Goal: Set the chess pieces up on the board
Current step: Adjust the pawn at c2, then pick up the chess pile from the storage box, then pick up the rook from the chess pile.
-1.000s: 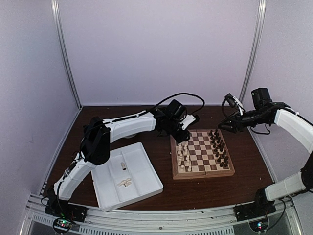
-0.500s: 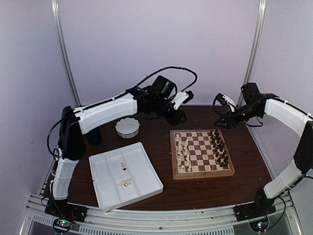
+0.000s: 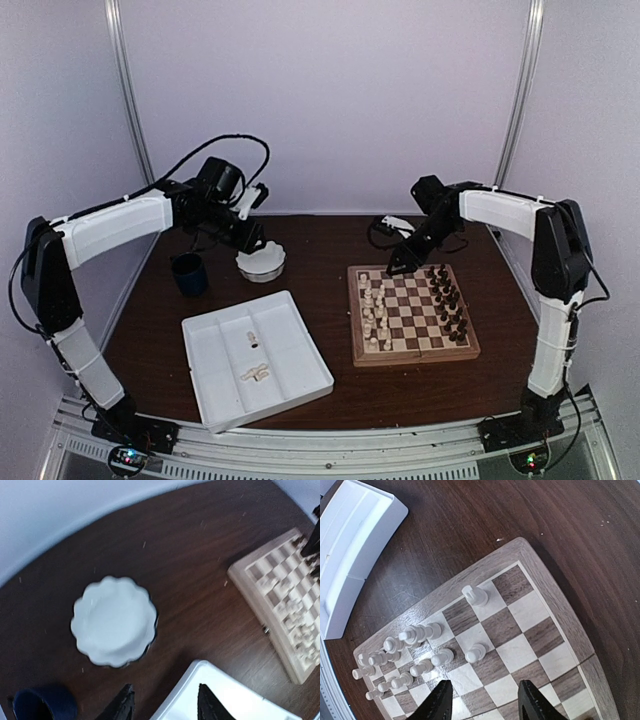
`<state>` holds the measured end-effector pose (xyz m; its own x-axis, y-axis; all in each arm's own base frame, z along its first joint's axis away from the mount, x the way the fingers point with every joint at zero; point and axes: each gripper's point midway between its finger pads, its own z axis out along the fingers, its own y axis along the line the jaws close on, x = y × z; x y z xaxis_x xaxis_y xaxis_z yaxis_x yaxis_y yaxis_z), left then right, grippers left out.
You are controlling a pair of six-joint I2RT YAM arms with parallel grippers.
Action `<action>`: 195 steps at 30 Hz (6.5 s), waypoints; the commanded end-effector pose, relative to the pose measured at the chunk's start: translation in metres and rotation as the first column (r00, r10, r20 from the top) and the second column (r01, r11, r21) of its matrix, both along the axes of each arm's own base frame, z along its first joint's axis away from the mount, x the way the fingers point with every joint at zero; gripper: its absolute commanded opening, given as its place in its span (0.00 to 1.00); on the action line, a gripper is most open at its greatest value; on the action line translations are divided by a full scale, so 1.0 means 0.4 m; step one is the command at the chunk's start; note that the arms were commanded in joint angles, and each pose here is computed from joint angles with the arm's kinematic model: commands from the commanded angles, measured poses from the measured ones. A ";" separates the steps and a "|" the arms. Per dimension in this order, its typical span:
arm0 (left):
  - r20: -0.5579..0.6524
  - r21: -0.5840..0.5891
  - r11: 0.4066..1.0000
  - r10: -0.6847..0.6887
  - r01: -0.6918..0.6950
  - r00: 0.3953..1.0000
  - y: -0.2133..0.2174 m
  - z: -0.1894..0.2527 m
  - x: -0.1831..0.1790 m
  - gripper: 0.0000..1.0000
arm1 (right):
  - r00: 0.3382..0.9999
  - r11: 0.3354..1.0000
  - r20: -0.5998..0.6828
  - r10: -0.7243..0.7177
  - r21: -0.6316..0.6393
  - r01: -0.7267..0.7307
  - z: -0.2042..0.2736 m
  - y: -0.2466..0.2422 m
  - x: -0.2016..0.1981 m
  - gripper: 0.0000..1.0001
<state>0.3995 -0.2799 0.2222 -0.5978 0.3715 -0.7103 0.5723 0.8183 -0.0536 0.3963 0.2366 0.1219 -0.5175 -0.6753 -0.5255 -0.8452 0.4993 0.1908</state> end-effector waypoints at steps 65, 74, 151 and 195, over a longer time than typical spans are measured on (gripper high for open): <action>-0.136 -0.192 0.979 0.037 -0.063 0.990 0.084 -0.056 -0.047 0.36 | 0.996 0.967 -0.067 0.065 -0.240 -0.079 -0.141 0.090 -0.029 0.12; -0.136 -0.192 0.980 0.036 -0.062 0.990 0.084 -0.055 -0.048 0.36 | 0.996 0.967 -0.061 0.058 -0.244 -0.072 -0.138 0.089 -0.027 0.14; -0.505 0.407 0.832 -0.139 0.377 0.852 0.107 -0.520 -0.591 0.07 | 0.987 0.990 0.134 0.086 0.101 -0.100 0.192 0.037 -0.227 0.44; 0.212 -0.248 0.875 -0.371 0.417 0.904 -0.179 -0.039 -0.470 0.02 | 0.902 0.871 -0.195 0.386 0.400 -0.286 0.323 0.473 -0.419 0.51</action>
<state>0.2143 -0.3364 0.1968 -0.3334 0.3536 -0.8740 0.8380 0.5360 -0.1028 0.2286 0.4114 0.2414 -0.4574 -0.6394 -0.6181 -0.8359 0.0718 0.5442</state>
